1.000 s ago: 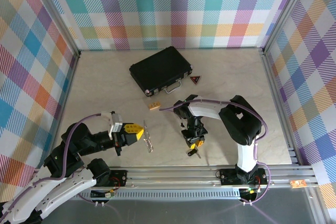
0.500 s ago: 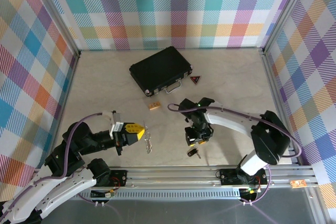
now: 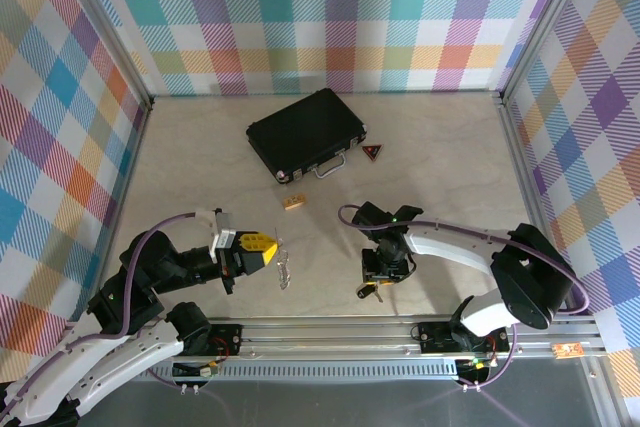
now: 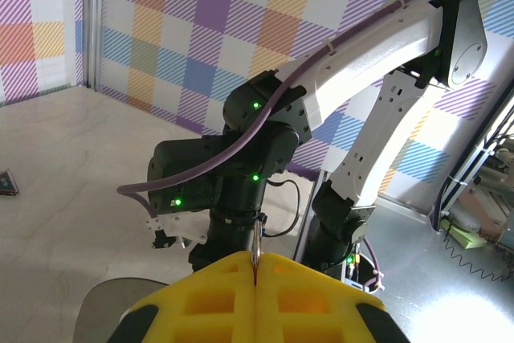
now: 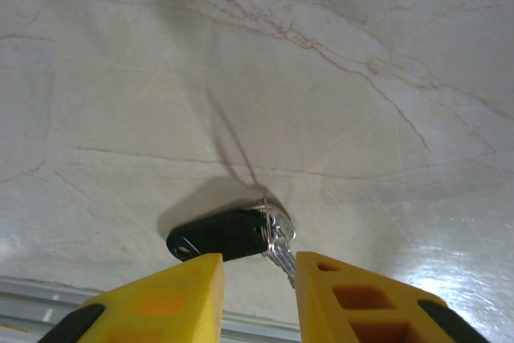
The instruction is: Put the keys on the keyring
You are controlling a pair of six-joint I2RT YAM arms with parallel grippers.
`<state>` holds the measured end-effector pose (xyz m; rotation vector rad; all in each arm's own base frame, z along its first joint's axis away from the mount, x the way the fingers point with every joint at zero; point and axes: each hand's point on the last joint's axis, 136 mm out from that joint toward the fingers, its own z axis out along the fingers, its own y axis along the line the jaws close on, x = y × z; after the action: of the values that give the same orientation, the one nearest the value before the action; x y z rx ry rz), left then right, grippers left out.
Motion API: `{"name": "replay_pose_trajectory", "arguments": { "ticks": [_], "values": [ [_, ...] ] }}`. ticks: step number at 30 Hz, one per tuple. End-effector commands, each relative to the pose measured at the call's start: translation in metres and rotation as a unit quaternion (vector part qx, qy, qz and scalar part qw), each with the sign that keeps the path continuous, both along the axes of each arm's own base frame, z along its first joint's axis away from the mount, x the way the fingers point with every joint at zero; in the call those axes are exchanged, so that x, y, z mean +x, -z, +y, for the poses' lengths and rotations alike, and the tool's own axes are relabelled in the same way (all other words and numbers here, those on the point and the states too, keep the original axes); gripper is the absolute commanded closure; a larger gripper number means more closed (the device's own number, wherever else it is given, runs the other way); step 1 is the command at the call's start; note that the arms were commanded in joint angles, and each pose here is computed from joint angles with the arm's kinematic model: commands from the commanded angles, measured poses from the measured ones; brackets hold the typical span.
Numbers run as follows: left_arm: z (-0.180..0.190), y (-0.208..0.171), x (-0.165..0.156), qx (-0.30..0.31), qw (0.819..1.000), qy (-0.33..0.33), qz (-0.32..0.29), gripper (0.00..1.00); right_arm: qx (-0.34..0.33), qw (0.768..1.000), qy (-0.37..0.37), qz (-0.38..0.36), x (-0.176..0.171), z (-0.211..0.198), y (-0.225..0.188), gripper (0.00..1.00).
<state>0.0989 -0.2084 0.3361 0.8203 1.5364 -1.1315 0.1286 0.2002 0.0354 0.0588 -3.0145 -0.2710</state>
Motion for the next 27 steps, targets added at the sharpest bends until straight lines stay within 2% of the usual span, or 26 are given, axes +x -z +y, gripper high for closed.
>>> {"name": "replay_pose_trajectory", "arguments": {
  "ticks": [1, 10, 18, 27],
  "values": [
    [0.0, -0.013, -0.002, -0.022, 1.0, 0.008, -0.015, 1.0, 0.009, 1.0, 0.017, -0.012, 0.005, 0.003, 0.002, 0.75],
    [0.0, -0.015, -0.003, -0.027, 0.999, 0.009, -0.017, 1.0, -0.008, 1.0, 0.019, -0.007, 0.001, -0.004, 0.009, 0.78],
    [-0.001, -0.015, -0.003, -0.028, 0.999, 0.01, -0.016, 1.0, 0.0, 0.999, 0.031, -0.016, -0.001, -0.007, 0.009, 0.72],
    [-0.001, -0.015, -0.003, -0.028, 0.999, 0.011, -0.015, 1.0, 0.02, 0.999, 0.03, -0.01, -0.002, 0.0, 0.015, 0.79]
  ]
}}
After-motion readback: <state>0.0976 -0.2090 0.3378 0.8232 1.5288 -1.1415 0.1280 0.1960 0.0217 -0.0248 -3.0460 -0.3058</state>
